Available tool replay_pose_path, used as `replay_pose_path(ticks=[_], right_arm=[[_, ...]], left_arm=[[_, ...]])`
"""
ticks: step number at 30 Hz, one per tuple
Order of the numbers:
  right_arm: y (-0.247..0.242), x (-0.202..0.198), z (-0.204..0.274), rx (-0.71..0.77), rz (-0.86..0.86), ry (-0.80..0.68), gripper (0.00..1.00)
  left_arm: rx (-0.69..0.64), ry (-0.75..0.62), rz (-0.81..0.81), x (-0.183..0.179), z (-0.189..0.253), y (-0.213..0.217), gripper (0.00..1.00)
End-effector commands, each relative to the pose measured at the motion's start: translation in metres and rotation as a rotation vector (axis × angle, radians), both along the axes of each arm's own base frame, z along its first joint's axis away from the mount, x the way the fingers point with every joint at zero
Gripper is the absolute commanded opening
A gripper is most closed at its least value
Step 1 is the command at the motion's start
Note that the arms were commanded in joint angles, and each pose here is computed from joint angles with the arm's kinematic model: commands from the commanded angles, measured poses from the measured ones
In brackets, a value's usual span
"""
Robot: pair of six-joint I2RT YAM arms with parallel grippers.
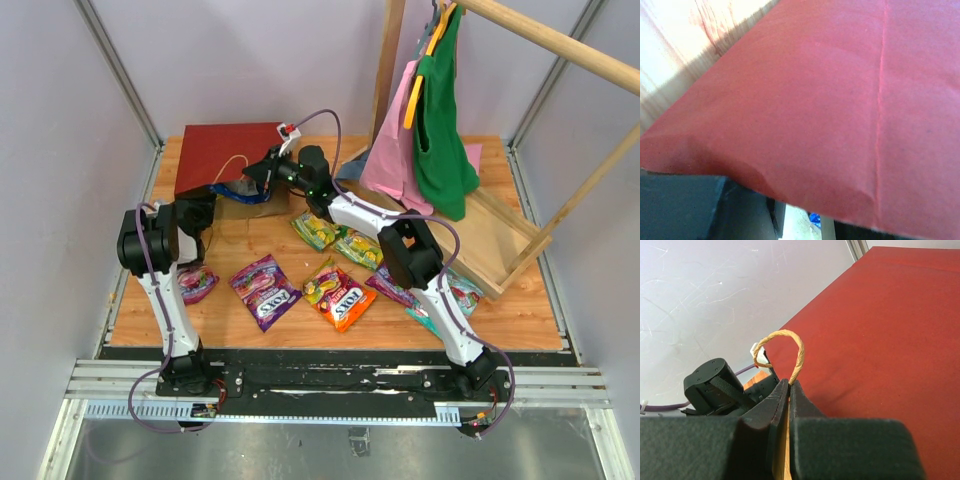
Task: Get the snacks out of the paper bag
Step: Take out the snack from the paper bag.
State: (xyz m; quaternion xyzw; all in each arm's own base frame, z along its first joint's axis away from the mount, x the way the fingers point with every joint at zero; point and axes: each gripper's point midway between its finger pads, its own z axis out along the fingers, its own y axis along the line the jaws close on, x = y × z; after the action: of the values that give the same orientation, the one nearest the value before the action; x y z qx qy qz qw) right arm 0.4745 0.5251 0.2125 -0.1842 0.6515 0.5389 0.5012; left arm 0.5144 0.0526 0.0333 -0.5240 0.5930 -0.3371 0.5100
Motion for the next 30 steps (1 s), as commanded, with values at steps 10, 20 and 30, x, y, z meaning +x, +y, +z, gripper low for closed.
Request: replay_pose_path(ticks=[10,20,30], right_arm=[[-0.007,0.002,0.042,0.069,-0.006,-0.053,0.01],[-0.008,0.001,0.039,0.064,-0.006,-0.049,0.01],[-0.008,0.002,0.036,0.068,-0.007,-0.041,0.01]], left_arm=[[0.03,0.14,0.028,0.013,-0.018,0.01,0.35],[0.03,0.168,-0.031,0.041,-0.025,-0.005,0.35],[0.006,0.164,-0.054,0.055,-0.028,-0.012,0.29]])
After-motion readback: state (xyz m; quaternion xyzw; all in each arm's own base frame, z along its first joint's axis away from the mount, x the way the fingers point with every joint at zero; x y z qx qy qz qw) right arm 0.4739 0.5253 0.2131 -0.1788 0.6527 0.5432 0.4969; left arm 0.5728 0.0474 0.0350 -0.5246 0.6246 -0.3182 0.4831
